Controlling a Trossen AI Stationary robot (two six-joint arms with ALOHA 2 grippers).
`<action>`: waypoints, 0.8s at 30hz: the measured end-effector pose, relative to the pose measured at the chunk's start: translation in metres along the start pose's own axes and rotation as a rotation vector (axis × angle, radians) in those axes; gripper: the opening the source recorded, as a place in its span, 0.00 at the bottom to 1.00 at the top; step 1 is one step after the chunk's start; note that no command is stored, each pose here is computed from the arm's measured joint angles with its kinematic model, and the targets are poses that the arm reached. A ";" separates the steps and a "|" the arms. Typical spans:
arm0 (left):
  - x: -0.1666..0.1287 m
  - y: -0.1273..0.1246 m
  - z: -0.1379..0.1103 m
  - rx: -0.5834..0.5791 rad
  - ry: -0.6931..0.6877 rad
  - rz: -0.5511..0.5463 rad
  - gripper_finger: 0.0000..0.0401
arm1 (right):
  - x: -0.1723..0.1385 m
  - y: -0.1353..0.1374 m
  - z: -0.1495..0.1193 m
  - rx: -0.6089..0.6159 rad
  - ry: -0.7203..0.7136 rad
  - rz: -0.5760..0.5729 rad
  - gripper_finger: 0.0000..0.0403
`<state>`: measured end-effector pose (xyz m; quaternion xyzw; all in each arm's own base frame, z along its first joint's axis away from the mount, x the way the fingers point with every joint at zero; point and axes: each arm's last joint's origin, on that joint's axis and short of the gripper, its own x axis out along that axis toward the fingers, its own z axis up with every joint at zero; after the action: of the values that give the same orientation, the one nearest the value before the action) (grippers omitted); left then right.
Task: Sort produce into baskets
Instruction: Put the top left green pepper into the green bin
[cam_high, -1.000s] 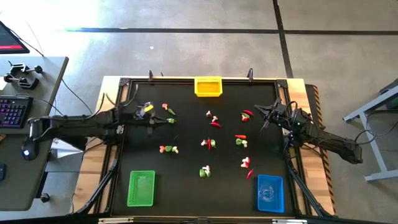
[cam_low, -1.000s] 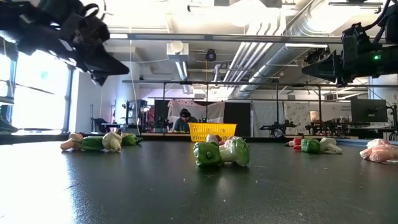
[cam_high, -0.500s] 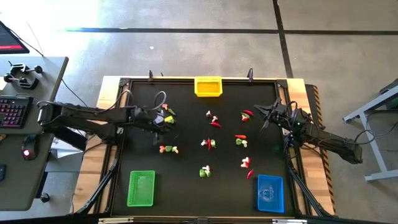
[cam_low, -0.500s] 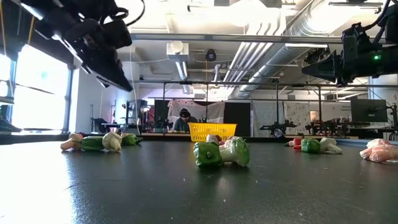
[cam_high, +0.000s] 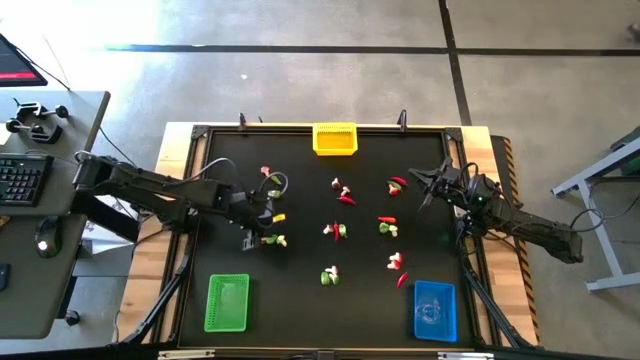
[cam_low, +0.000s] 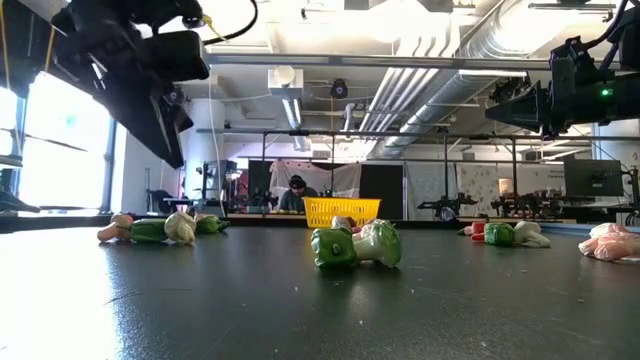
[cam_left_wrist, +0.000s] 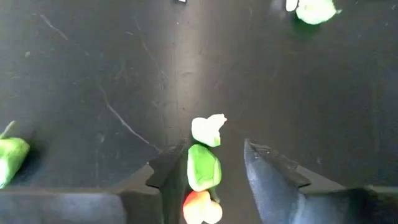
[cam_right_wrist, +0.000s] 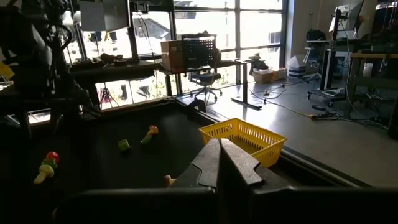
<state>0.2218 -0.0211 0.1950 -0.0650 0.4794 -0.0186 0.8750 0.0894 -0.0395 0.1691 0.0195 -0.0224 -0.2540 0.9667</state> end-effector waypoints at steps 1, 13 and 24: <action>0.003 -0.002 0.000 0.007 0.008 0.005 0.39 | 0.000 0.000 0.000 0.000 0.000 0.000 0.00; 0.038 -0.006 -0.010 0.039 0.170 0.027 0.51 | 0.000 0.000 0.000 0.000 0.000 0.000 0.00; 0.051 -0.004 -0.014 0.017 0.219 0.085 0.47 | 0.000 0.000 0.000 0.000 0.000 0.000 0.00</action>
<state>0.2374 -0.0309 0.1448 -0.0349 0.5741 0.0074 0.8180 0.0894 -0.0395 0.1692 0.0197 -0.0226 -0.2538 0.9668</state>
